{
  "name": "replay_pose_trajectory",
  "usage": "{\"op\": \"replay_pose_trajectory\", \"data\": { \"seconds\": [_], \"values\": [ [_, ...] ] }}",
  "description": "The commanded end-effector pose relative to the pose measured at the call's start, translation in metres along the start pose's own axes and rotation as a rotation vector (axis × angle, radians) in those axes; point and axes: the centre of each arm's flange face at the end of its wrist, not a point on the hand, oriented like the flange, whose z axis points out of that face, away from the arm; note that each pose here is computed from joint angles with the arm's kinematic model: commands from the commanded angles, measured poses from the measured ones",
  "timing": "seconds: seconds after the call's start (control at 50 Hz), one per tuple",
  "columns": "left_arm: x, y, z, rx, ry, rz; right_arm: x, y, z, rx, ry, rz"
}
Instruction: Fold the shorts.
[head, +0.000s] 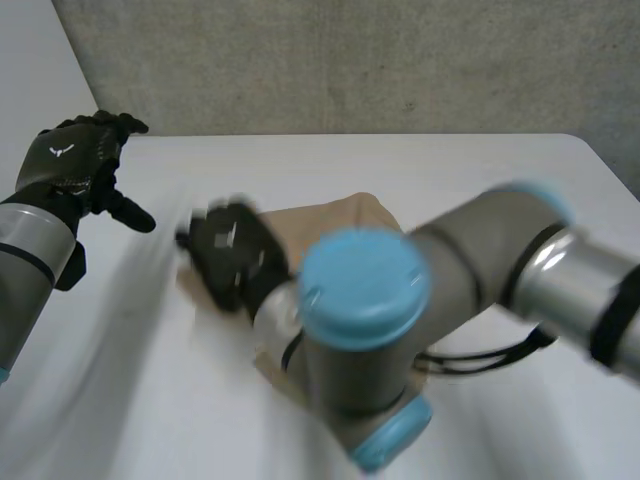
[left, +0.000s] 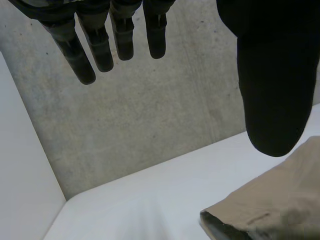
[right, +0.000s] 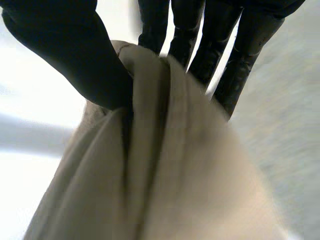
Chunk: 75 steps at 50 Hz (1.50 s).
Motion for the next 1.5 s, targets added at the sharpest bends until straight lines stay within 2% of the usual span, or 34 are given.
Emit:
{"op": "replay_pose_trajectory", "data": {
  "seconds": [0.02,0.06,0.1,0.16,0.22,0.28,0.38,0.44,0.6,0.62,0.7,0.78,0.88,0.96,1.08,1.24,1.36,1.5],
  "values": [
    [-0.006,-0.018,-0.004,0.060,-0.024,0.004,0.094,-0.116,-0.016,0.369,0.260,0.112],
    [-0.010,-0.025,-0.005,0.083,-0.040,0.006,0.119,-0.137,-0.027,0.446,0.331,0.141],
    [-0.018,-0.038,-0.008,0.130,-0.067,0.009,0.158,-0.161,-0.048,0.542,0.464,0.175],
    [-0.028,-0.054,-0.012,0.185,-0.102,0.000,0.201,-0.178,-0.075,0.611,0.637,0.190],
    [-0.034,-0.062,-0.014,0.218,-0.122,-0.018,0.218,-0.178,-0.089,0.612,0.723,0.182],
    [-0.038,-0.067,-0.017,0.237,-0.132,-0.046,0.225,-0.161,-0.095,0.533,0.764,0.155],
    [-0.032,-0.062,-0.022,0.212,-0.105,-0.083,0.224,-0.098,-0.097,0.287,0.790,0.108],
    [-0.012,-0.048,-0.031,0.142,-0.039,-0.106,0.221,-0.079,-0.100,0.213,0.794,0.105],
    [0.061,-0.005,-0.059,-0.059,0.211,-0.110,0.197,-0.005,-0.116,-0.058,0.734,0.148],
    [0.075,0.003,-0.065,-0.094,0.261,-0.101,0.200,0.009,-0.119,-0.100,0.737,0.161],
    [0.097,0.016,-0.078,-0.159,0.341,-0.089,0.217,0.036,-0.123,-0.180,0.767,0.175],
    [0.104,0.025,-0.076,-0.205,0.360,-0.081,0.226,0.039,-0.122,-0.190,0.762,0.179],
    [0.106,0.029,-0.077,-0.255,0.345,-0.074,0.231,0.023,-0.123,-0.184,0.705,0.126],
    [0.115,0.038,-0.083,-0.302,0.354,-0.059,0.239,0.007,-0.128,-0.167,0.633,0.048],
    [0.137,0.055,-0.098,-0.354,0.405,-0.021,0.257,0.003,-0.138,-0.193,0.519,-0.153],
    [0.161,0.082,-0.107,-0.423,0.458,0.025,0.279,0.032,-0.151,-0.316,0.421,-0.371],
    [0.180,0.100,-0.112,-0.453,0.489,0.057,0.298,0.070,-0.155,-0.391,0.352,-0.416],
    [0.190,0.115,-0.103,-0.459,0.442,0.085,0.309,0.105,-0.153,-0.416,0.284,-0.427]
  ]
}}
